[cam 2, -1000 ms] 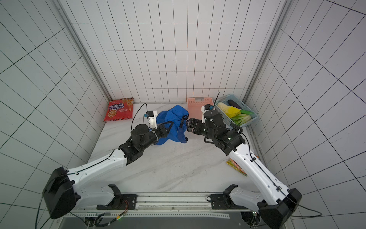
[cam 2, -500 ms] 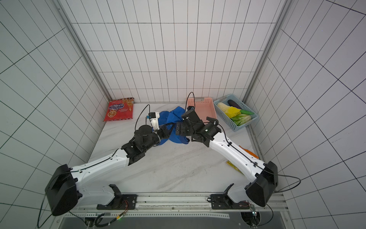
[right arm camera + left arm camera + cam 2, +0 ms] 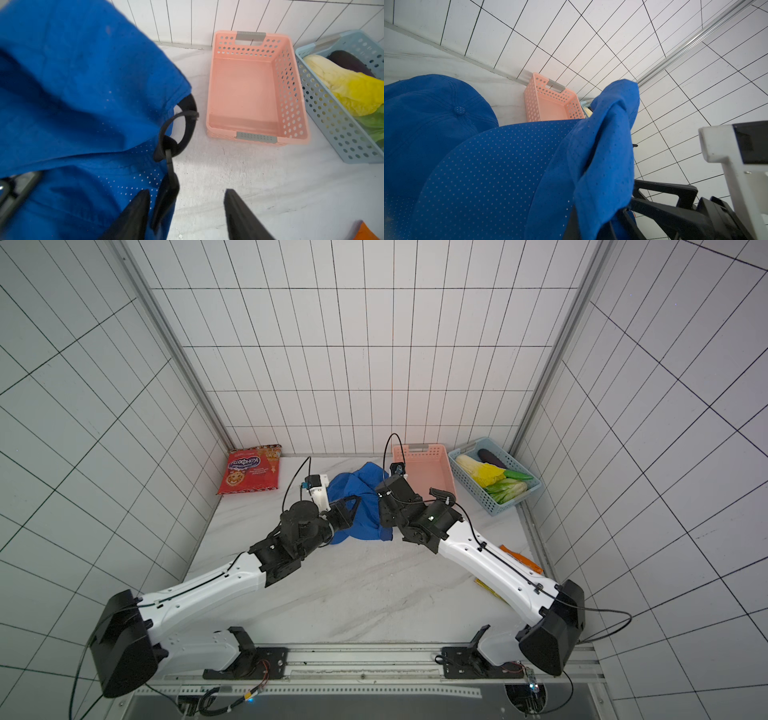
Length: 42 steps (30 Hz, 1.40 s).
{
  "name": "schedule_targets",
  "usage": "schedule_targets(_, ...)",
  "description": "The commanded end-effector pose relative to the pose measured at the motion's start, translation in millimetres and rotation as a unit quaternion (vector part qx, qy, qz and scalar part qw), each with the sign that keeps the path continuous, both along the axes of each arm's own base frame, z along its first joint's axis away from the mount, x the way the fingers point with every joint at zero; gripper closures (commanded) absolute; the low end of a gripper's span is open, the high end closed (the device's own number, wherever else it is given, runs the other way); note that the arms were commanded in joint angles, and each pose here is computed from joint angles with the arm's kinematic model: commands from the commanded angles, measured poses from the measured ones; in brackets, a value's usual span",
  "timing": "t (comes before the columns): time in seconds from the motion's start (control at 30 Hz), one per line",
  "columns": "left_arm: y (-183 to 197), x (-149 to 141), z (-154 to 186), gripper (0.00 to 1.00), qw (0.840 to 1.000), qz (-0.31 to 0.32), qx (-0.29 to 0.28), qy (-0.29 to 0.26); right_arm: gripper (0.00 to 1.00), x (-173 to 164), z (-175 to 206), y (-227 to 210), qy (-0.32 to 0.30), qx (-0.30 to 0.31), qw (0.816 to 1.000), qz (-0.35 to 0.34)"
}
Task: Turn the baseball cap inside out
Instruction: Turn over the baseball cap.
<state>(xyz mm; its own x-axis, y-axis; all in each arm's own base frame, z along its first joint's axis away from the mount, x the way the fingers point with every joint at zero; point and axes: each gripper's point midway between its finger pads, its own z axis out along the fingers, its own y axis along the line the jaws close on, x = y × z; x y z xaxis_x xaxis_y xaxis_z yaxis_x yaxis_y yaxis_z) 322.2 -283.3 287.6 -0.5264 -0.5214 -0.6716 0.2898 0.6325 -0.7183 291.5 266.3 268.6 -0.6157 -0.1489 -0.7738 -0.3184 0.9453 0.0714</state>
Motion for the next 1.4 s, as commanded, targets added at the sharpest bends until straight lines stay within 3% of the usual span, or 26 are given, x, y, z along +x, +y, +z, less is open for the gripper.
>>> schedule_targets(0.0, 1.6, -2.6, 29.9, 1.00, 1.000, 0.000, -0.016, -0.024, 0.52, -8.4, 1.3, 17.9, 0.011, 0.042, 0.999, 0.031)
schedule_targets(0.13, 3.4, -5.5, 31.6, 1.00, 1.000, -0.002, -0.020, -0.023, 0.68, -15.8, -0.3, 22.1, 0.022, 0.068, 0.996, 0.048)
schedule_targets(0.23, 12.2, -5.8, 30.7, 1.00, 0.999, 0.015, -0.018, -0.026, 0.97, -18.3, 3.6, 17.7, 0.030, 0.093, 0.994, 0.057)
schedule_targets(0.33, 21.7, -7.2, 27.7, 1.00, 0.999, 0.030, -0.014, -0.029, 1.00, -25.1, 27.0, 17.7, 0.030, 0.159, 0.982, 0.093)
schedule_targets(0.43, 28.7, -9.2, 12.4, 1.00, 1.000, 0.026, -0.015, 0.003, 1.00, -44.5, 72.9, 26.9, 0.003, 0.246, 0.953, 0.174)
schedule_targets(0.57, 32.3, -10.2, -0.4, 1.00, 0.998, 0.011, -0.050, 0.032, 1.00, -71.9, 124.7, 38.5, 0.009, 0.340, 0.898, 0.279)
schedule_targets(0.67, 29.8, -9.9, -3.3, 1.00, 0.996, -0.010, -0.079, 0.047, 1.00, -91.4, 156.0, 49.8, 0.011, 0.379, 0.855, 0.353)
schedule_targets(0.8, 32.2, -3.8, -16.5, 1.00, 0.992, -0.019, -0.096, 0.077, 1.00, -118.6, 197.4, 58.5, 0.006, 0.436, 0.785, 0.440)
schedule_targets(0.87, 32.1, 0.9, -24.0, 1.00, 0.990, -0.029, -0.104, 0.094, 1.00, -126.4, 209.8, 58.0, -0.001, 0.447, 0.765, 0.464)
schedule_targets(0.93, 33.3, 5.5, -24.2, 1.00, 0.988, -0.033, -0.114, 0.097, 1.00, -121.4, 207.2, 54.9, -0.007, 0.442, 0.773, 0.456)
schedule_targets(1.07, 44.4, 8.2, -16.7, 1.00, 0.986, -0.027, -0.136, 0.090, 1.00, -71.2, 176.3, 29.7, -0.004, 0.426, 0.836, 0.347)
schedule_targets(1.17, 52.3, 4.3, -6.6, 1.00, 0.985, -0.043, -0.150, 0.079, 1.00, -22.6, 142.9, -3.2, 0.016, 0.441, 0.868, 0.229)
schedule_targets(1.27, 53.4, -4.9, 14.4, 1.00, 0.978, -0.091, -0.178, 0.053, 1.00, 13.4, 97.0, -26.3, 0.065, 0.456, 0.877, 0.136)
schedule_targets(1.37, 49.5, -17.0, 32.4, 1.00, 0.971, -0.143, -0.189, 0.030, 1.00, 27.7, 71.0, -34.9, 0.083, 0.454, 0.880, 0.110)
